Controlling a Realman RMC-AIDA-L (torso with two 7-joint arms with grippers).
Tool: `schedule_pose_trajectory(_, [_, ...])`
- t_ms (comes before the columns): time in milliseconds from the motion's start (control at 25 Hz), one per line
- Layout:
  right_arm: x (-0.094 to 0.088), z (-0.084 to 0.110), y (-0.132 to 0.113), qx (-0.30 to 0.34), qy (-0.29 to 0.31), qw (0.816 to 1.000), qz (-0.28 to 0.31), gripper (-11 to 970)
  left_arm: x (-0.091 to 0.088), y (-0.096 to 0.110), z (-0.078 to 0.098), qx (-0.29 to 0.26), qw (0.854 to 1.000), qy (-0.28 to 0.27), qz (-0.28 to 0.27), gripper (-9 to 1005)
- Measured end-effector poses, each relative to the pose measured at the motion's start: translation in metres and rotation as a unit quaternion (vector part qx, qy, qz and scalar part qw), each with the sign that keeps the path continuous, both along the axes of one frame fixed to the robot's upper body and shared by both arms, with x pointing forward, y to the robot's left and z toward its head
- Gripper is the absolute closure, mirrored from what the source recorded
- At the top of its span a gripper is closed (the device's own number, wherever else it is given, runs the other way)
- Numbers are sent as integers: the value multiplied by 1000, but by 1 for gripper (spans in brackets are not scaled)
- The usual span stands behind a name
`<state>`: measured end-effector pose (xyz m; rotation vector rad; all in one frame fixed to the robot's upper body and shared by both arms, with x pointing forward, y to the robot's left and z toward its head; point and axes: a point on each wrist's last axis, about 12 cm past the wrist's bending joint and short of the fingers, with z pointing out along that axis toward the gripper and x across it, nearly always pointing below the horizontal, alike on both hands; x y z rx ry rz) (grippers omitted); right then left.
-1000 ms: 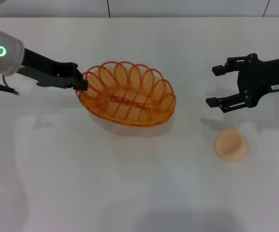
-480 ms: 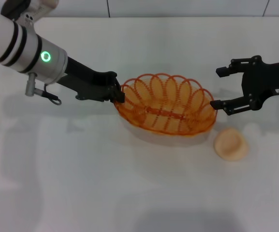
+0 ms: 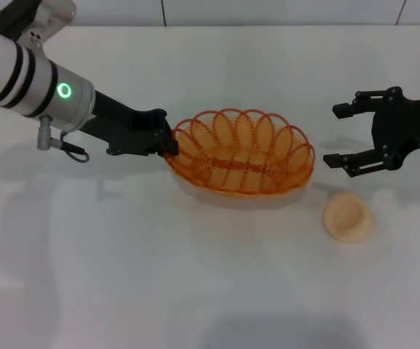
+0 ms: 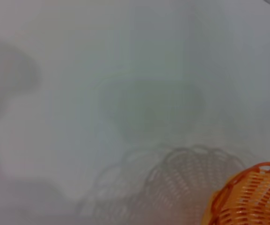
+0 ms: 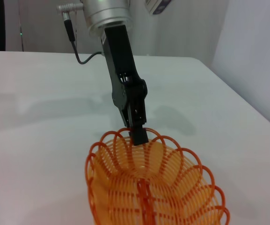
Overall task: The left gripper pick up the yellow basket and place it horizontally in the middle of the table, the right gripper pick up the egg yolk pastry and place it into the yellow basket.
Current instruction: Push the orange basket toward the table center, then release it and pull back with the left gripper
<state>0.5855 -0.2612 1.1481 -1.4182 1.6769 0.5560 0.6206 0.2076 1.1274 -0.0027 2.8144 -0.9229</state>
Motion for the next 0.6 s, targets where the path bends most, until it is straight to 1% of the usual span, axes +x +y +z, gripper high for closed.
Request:
schedule_pose_trajectory(400, [1, 0, 3, -2, -5, 1000, 5, 130, -1, -2, -4, -9, 1000, 6, 9, 924])
schedule_pose_trajectory(600, [0, -1, 2, -1, -5, 1000, 3, 130, 1, -4, -2, -11, 1000, -2, 2, 924])
